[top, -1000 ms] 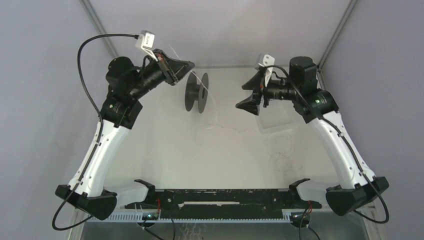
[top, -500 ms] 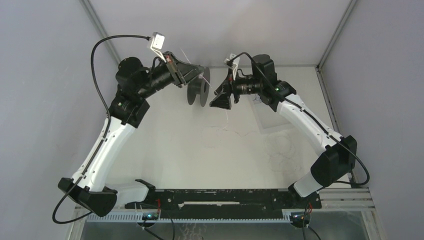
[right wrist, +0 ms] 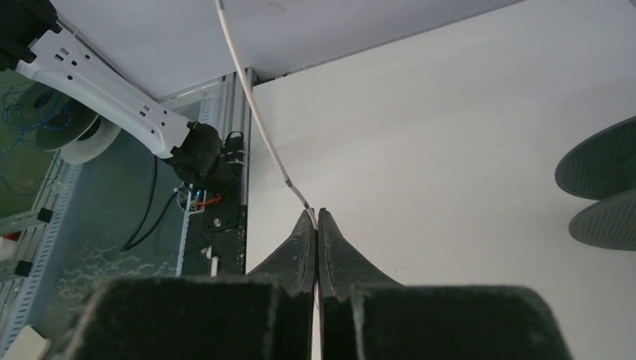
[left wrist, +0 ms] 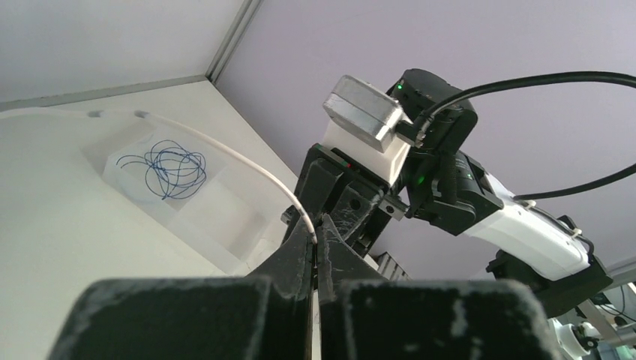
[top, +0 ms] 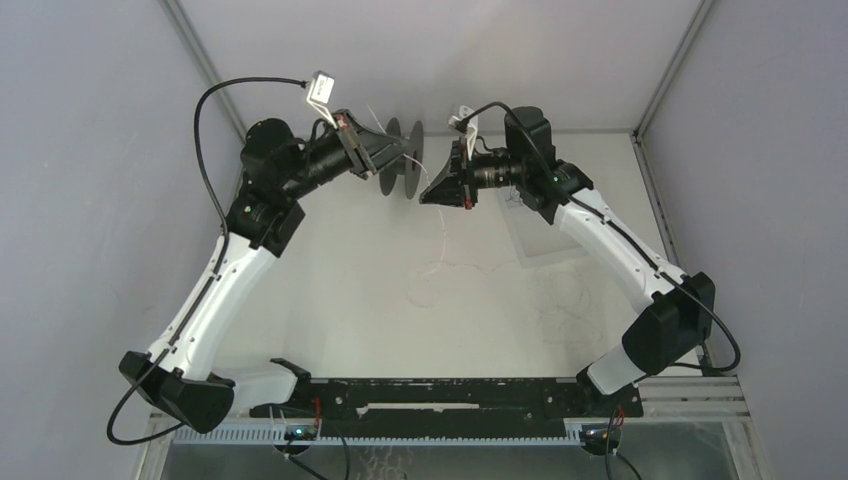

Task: Wrap the cables
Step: Adjust the cable at the center of the board, then pick up the cable reel from the center of the board.

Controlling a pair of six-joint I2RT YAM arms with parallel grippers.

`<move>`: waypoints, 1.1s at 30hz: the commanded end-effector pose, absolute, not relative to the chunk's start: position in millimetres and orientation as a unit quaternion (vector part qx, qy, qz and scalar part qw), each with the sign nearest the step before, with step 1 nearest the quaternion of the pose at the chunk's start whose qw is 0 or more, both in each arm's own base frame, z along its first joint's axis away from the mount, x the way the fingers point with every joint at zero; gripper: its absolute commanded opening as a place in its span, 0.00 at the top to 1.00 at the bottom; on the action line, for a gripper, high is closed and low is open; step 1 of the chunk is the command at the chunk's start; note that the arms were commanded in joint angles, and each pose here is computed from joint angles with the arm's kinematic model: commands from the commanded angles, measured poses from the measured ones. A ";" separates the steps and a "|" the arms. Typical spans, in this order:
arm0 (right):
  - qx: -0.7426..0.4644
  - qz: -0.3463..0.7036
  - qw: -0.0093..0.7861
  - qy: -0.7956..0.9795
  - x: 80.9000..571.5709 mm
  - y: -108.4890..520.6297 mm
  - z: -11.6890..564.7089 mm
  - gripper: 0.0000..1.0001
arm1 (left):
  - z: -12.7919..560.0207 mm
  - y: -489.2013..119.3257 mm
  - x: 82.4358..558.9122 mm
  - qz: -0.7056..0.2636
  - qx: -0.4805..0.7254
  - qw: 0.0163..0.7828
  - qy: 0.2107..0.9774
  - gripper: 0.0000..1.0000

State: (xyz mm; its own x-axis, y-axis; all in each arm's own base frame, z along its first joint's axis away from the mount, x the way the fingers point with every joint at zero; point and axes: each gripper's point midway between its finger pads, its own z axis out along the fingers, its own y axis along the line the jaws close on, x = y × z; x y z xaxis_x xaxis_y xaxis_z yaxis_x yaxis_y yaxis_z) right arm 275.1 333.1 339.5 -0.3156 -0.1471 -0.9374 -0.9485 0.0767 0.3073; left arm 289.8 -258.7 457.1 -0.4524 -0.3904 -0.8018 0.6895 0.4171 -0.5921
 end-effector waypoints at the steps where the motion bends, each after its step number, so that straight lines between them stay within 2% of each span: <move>1: -0.440 0.518 0.426 0.598 269.9 320.2 370.0 1.00 | 455.7 -252.7 303.1 -0.517 0.096 0.528 0.667 0.99; 4: -0.393 0.512 0.443 0.623 289.9 300.3 368.4 1.00 | 450.3 -229.1 331.9 -0.475 0.068 0.558 0.677 0.73; 7: -0.350 0.501 0.444 0.655 308.6 280.2 359.8 1.00 | 438.5 -195.4 371.9 -0.415 0.029 0.591 0.691 0.32; 8: -0.338 0.497 0.443 0.665 314.1 273.7 355.4 1.00 | 431.8 -183.4 386.9 -0.388 0.018 0.601 0.699 0.22; 10: -0.318 0.487 0.445 0.681 323.4 262.9 348.5 1.00 | 413.2 -163.0 417.5 -0.331 0.005 0.612 0.718 0.13; 15: -0.290 0.477 0.443 0.702 335.1 245.6 334.0 1.00 | 365.4 -138.6 498.6 -0.193 0.018 0.618 0.762 0.07; 21: -0.282 0.472 0.433 0.715 339.6 239.6 317.5 1.00 | 310.4 -144.7 583.7 -0.127 0.042 0.605 0.785 0.03; 27: -0.269 0.470 0.415 0.731 346.3 236.3 295.7 1.00 | 284.9 -150.8 636.0 -0.100 0.051 0.616 0.780 0.18; 33: -0.261 0.463 0.409 0.742 353.0 232.3 285.2 1.00 | 276.5 -171.3 654.4 -0.124 0.068 0.627 0.766 0.18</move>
State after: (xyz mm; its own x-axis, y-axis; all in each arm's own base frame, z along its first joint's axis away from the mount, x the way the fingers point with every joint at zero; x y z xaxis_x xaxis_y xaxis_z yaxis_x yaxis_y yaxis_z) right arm 346.9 235.7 287.7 -0.5385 -0.0118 -0.8426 -0.7675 0.4197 0.4846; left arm 640.8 -156.4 211.0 -0.3782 -0.0465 -0.9246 0.2012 0.9707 -0.1311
